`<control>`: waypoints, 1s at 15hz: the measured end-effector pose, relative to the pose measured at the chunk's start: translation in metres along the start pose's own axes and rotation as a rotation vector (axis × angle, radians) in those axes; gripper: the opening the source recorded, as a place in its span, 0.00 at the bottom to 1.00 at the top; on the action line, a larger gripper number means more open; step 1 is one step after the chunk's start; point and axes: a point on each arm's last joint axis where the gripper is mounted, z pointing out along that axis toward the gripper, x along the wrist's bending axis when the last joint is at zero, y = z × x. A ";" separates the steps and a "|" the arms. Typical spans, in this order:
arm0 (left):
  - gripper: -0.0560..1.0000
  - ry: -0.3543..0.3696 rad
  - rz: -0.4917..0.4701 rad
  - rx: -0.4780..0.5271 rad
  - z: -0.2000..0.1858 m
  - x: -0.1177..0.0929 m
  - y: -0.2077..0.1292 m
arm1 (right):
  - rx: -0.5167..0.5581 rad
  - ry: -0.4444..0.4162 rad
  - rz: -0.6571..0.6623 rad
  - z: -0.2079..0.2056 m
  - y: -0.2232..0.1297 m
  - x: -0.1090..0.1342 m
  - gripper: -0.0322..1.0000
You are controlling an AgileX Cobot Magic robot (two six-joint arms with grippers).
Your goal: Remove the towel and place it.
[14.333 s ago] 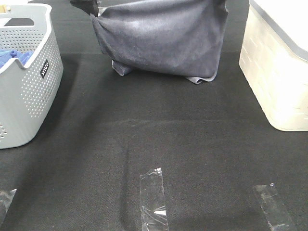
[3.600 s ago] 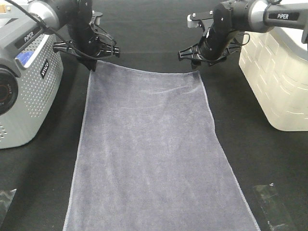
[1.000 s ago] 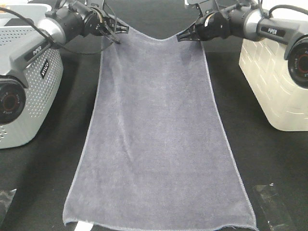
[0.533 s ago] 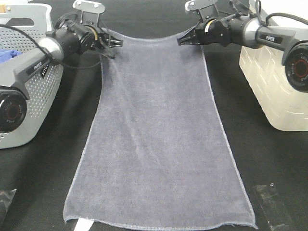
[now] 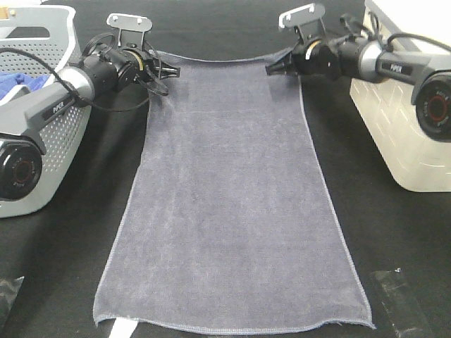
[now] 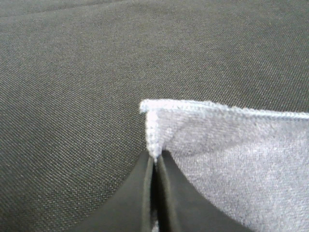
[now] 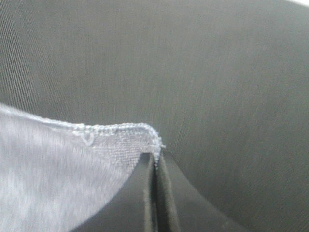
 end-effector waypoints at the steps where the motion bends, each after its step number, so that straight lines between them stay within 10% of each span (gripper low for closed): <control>1: 0.12 0.000 0.000 0.003 0.001 0.000 -0.002 | 0.012 0.002 0.000 0.002 -0.007 0.001 0.05; 8: 0.75 0.011 -0.011 0.048 0.004 0.001 -0.014 | 0.029 0.004 0.028 0.004 -0.012 0.002 0.58; 15: 0.77 0.043 -0.064 0.030 -0.008 0.005 0.016 | 0.152 0.000 0.075 -0.007 -0.002 -0.002 0.68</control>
